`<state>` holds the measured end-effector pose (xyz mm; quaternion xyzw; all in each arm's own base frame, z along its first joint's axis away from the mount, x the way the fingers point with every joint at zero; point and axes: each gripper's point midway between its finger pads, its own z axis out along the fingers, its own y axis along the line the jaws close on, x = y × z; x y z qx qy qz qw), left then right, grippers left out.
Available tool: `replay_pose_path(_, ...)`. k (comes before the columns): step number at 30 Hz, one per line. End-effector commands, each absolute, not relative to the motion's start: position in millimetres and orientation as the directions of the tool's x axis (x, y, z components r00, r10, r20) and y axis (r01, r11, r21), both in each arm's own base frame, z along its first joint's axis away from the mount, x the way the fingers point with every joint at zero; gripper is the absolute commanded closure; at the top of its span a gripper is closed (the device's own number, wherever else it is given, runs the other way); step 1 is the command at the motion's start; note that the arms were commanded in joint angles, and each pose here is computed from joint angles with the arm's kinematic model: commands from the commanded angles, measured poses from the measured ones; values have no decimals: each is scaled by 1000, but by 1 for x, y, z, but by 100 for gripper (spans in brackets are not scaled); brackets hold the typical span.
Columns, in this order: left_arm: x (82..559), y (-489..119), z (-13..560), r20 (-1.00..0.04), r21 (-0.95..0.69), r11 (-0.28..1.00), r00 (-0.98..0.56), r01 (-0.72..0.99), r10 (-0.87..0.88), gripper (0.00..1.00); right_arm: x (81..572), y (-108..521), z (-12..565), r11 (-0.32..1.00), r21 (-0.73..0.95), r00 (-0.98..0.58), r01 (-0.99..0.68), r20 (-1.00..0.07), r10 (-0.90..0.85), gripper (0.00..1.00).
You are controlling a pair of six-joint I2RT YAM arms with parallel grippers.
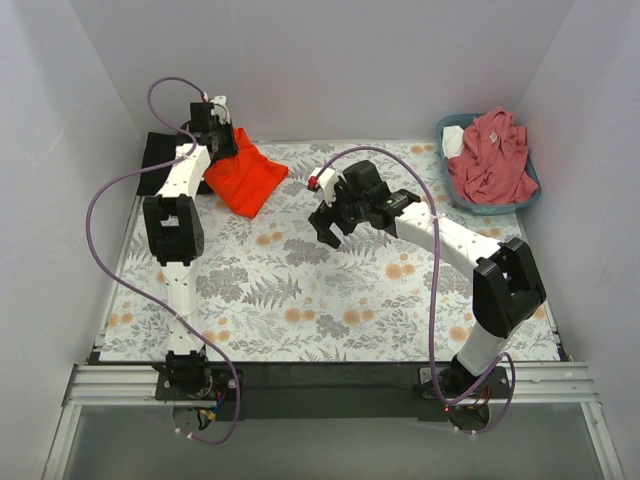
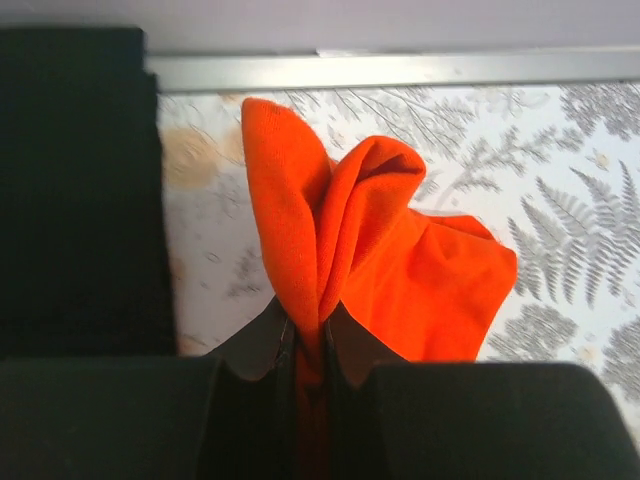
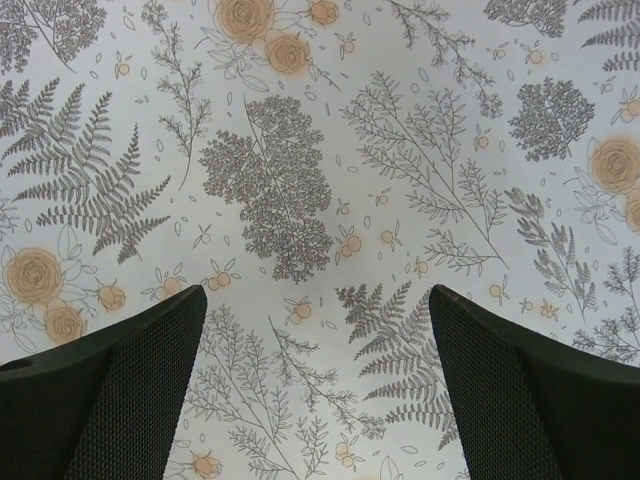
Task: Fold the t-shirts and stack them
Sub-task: Neatly place the folded tshirt to the corner
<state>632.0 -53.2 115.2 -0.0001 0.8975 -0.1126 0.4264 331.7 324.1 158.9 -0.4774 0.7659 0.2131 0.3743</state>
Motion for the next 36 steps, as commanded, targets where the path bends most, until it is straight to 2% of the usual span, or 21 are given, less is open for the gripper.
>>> replay_pose_path(1,648,-33,153,-831,-72,985,-555,158,28,100,327,322,166,437,-27,-250,-899,-789,-562,1)
replay_pose_path(5,661,-20,176,-873,6,989,-481,147,77,100,324,319,162,435,-24,-253,-900,-784,-567,2)
replay_pose_path(14,665,-19,244,-936,60,985,-334,162,112,100,321,319,158,432,-8,-265,-902,-780,-567,2)
replay_pose_path(32,650,-26,302,-967,55,982,-235,181,98,100,325,323,155,425,-1,-268,-905,-774,-574,2)
replay_pose_path(36,650,-5,308,-969,60,988,-228,144,92,100,324,324,152,424,4,-274,-906,-768,-578,2)
